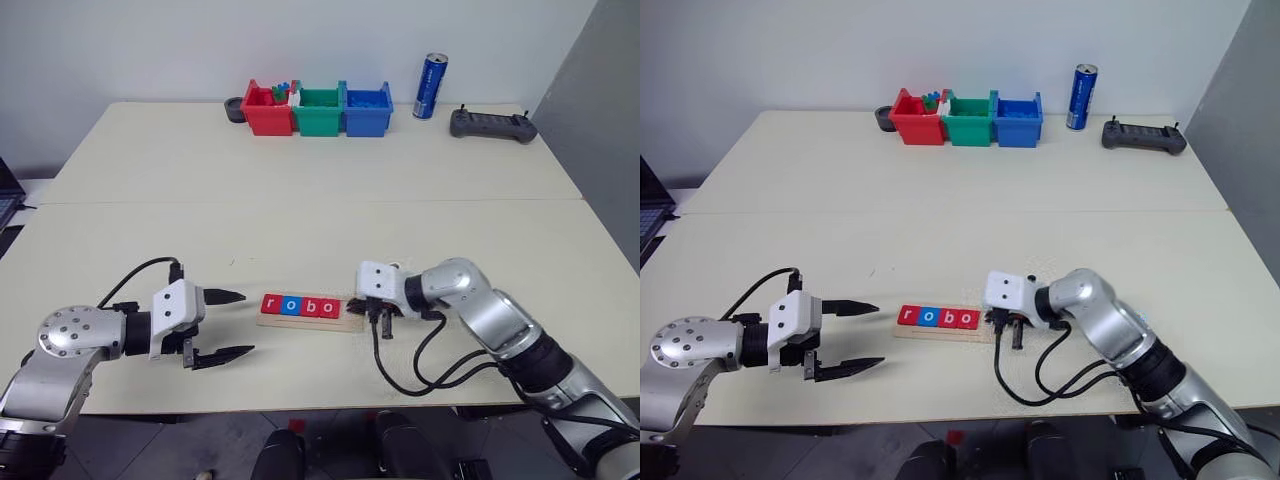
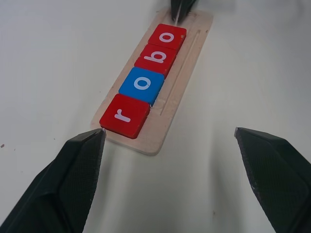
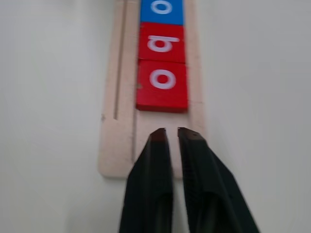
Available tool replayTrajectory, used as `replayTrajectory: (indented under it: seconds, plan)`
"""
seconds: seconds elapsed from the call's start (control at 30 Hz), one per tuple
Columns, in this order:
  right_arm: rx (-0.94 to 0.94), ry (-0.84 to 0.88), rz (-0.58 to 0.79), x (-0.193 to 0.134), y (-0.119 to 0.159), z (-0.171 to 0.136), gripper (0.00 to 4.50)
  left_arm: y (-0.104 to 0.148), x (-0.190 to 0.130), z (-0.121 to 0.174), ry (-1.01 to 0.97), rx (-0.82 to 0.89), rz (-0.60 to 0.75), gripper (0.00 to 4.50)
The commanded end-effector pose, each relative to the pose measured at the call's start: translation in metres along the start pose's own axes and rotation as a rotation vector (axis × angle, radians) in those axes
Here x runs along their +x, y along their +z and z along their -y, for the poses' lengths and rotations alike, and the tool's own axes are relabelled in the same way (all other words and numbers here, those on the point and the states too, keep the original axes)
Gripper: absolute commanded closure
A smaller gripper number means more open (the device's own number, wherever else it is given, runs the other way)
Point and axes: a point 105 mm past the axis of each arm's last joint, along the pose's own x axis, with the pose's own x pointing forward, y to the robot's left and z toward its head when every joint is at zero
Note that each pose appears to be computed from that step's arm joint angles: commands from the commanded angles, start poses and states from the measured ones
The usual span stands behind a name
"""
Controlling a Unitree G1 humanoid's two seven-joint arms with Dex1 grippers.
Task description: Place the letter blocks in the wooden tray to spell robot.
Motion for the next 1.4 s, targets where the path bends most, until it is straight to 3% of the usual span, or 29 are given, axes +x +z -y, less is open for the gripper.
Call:
replayTrajectory:
  seconds: [0.03, 0.27, 0.3, 0.4, 0.47, 0.7, 0.83, 0.93, 1.17, 1.3, 1.4]
  plan:
    - [0.037, -0.157, 0.09, -0.033, 0.015, 0.013, 2.85, 0.006, -0.003, -0.007, 0.014, 0.026, 0.039, 0.0]
    - [0.337, -0.512, 0.052, -0.094, -0.041, -0.005, 0.38, 0.002, 0.0, -0.003, -0.006, 0.033, 0.06, 0.0]
    - [0.37, -0.622, 0.031, -0.104, -0.052, -0.005, 0.02, 0.002, 0.001, -0.003, -0.01, 0.034, 0.063, 0.0]
    - [0.474, -0.936, -0.037, -0.131, -0.083, -0.008, 0.02, 0.002, 0.005, 0.0, -0.035, 0.041, 0.074, 0.0]
    - [0.508, -1.037, -0.075, -0.137, -0.096, -0.018, 0.02, 0.005, 0.008, 0.001, -0.046, 0.049, 0.08, 0.0]
    - [0.783, -1.172, -0.151, -0.124, -0.129, -0.056, 0.02, 0.018, 0.015, -0.002, -0.072, 0.08, 0.096, 0.0]
    - [0.909, -1.195, -0.173, -0.114, -0.14, -0.062, 0.02, 0.025, 0.018, -0.005, -0.077, 0.089, 0.098, 0.0]
    - [1.001, -1.209, -0.176, -0.11, -0.146, -0.065, 0.6, 0.029, 0.02, -0.006, -0.076, 0.091, 0.097, 0.0]
    - [0.998, -1.151, -0.167, -0.101, -0.143, -0.064, 3.03, 0.028, 0.02, -0.008, -0.061, 0.084, 0.089, 0.0]
    - [0.91, -1.081, -0.12, -0.089, -0.123, -0.058, 3.04, 0.029, 0.02, -0.006, -0.049, 0.071, 0.102, 0.0]
    - [0.845, -1.002, -0.033, -0.073, -0.091, -0.053, 3.04, 0.029, 0.02, -0.003, -0.045, 0.07, 0.097, 0.0]
